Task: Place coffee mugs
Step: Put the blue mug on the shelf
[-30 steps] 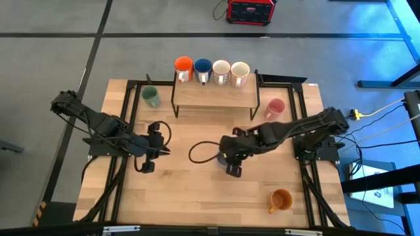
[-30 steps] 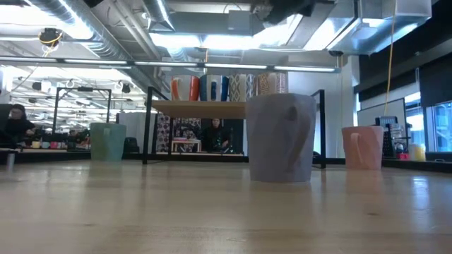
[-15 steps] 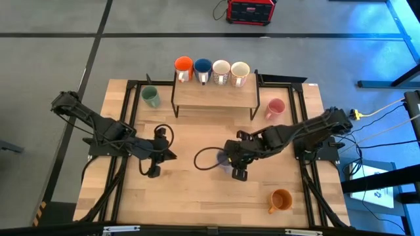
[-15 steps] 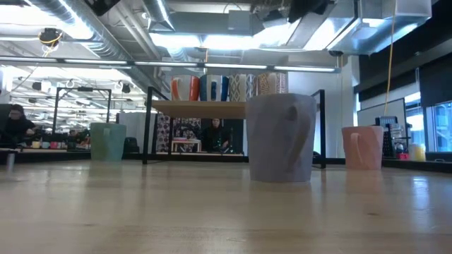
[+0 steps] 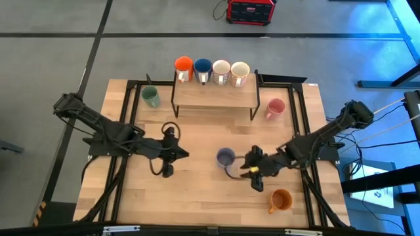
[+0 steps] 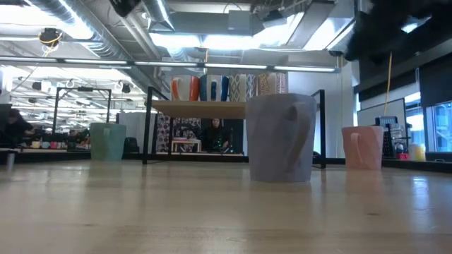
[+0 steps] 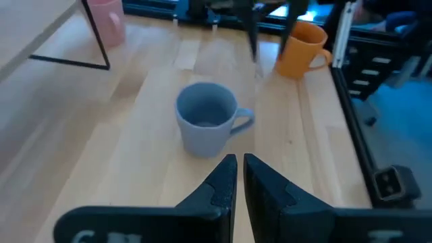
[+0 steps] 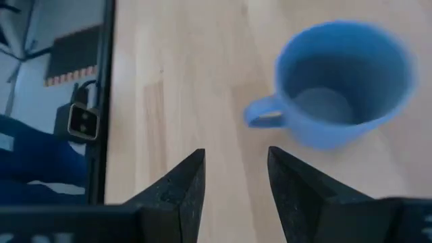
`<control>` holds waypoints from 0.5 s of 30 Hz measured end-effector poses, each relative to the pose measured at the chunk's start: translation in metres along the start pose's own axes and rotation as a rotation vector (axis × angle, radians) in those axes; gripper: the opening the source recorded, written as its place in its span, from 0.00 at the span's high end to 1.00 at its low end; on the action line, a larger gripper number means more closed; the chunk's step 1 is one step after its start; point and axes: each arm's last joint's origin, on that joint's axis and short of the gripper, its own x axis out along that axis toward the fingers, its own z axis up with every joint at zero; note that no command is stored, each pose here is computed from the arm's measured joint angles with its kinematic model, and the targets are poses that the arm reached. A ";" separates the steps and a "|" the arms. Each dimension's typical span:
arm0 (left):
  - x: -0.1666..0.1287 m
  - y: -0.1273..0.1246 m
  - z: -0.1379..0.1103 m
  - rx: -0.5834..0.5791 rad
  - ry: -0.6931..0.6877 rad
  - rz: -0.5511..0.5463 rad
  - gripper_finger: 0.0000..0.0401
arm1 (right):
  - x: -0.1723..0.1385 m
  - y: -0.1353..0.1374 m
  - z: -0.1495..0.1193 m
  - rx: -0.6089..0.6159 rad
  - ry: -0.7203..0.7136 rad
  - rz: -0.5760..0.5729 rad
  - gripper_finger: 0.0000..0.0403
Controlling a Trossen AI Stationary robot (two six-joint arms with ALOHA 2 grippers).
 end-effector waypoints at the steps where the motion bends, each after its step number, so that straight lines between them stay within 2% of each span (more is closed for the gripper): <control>1: 0.005 -0.001 0.000 -0.006 0.002 0.007 0.95 | 0.004 -0.001 -0.008 -0.009 -0.015 0.011 0.63; 7: 0.034 -0.011 -0.006 -0.029 0.018 -0.017 0.95 | 0.026 -0.015 -0.046 -0.031 -0.059 -0.019 0.63; 10: 0.040 -0.015 -0.010 -0.069 0.039 -0.051 0.95 | 0.036 -0.019 -0.052 -0.027 -0.114 -0.004 0.63; 15: 0.040 -0.022 -0.013 -0.113 0.051 -0.074 0.95 | 0.055 -0.018 -0.056 -0.106 -0.211 0.006 0.63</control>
